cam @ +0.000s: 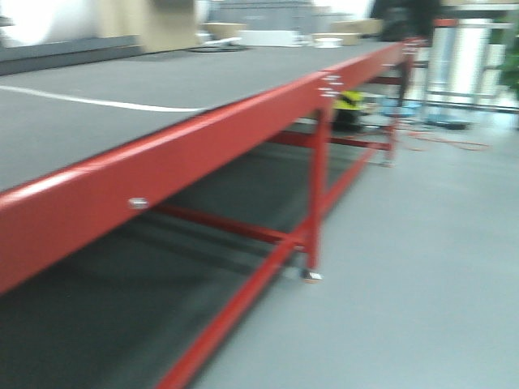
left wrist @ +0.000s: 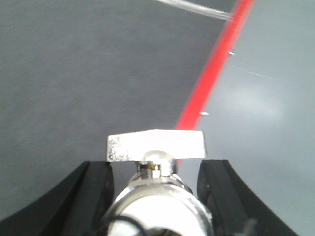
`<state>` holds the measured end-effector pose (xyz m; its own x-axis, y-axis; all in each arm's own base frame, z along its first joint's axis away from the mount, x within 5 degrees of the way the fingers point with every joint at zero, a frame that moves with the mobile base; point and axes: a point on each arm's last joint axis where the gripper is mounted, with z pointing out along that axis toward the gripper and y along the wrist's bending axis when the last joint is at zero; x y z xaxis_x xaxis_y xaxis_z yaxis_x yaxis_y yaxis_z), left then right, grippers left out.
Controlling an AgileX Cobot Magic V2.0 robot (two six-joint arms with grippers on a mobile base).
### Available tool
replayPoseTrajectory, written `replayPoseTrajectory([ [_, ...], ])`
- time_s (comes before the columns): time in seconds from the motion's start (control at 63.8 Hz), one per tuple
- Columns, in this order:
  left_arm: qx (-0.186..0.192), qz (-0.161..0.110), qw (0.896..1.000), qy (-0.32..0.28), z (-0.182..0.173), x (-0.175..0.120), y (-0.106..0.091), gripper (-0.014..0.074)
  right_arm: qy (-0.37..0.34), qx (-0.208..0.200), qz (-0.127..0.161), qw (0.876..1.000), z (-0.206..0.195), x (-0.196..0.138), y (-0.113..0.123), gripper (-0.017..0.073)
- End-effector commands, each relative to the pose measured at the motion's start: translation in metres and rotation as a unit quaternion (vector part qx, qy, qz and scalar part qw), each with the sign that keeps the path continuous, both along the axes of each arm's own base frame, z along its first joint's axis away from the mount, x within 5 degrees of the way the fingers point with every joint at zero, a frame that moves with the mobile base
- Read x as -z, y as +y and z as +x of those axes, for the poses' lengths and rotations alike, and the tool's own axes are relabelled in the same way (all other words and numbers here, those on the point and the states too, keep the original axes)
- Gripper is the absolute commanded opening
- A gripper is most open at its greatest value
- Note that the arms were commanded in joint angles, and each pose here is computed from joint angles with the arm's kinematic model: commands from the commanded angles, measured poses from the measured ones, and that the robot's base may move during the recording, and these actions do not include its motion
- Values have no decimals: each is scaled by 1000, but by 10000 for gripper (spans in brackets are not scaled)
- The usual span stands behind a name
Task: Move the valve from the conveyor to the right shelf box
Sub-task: 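Drive the base to the steel shelf while holding both valves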
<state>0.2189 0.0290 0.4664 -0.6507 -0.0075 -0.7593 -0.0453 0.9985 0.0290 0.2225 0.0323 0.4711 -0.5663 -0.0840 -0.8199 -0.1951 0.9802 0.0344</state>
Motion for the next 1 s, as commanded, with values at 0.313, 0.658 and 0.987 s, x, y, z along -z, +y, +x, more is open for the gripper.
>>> replayPoseTrajectory([
  [0.313,0,-4,999,-33,-2,-9,-2,-111,-47,4,4,999,-3,-13,-1,-154],
  [0.658,0,-4,999,-33,-2,-9,-2,-111,-47,4,4,999,-3,-13,-1,-154],
  [0.987,0,-4,999,-33,-2,-9,-2,-111,-47,4,4,999,-3,-13,-1,-154],
])
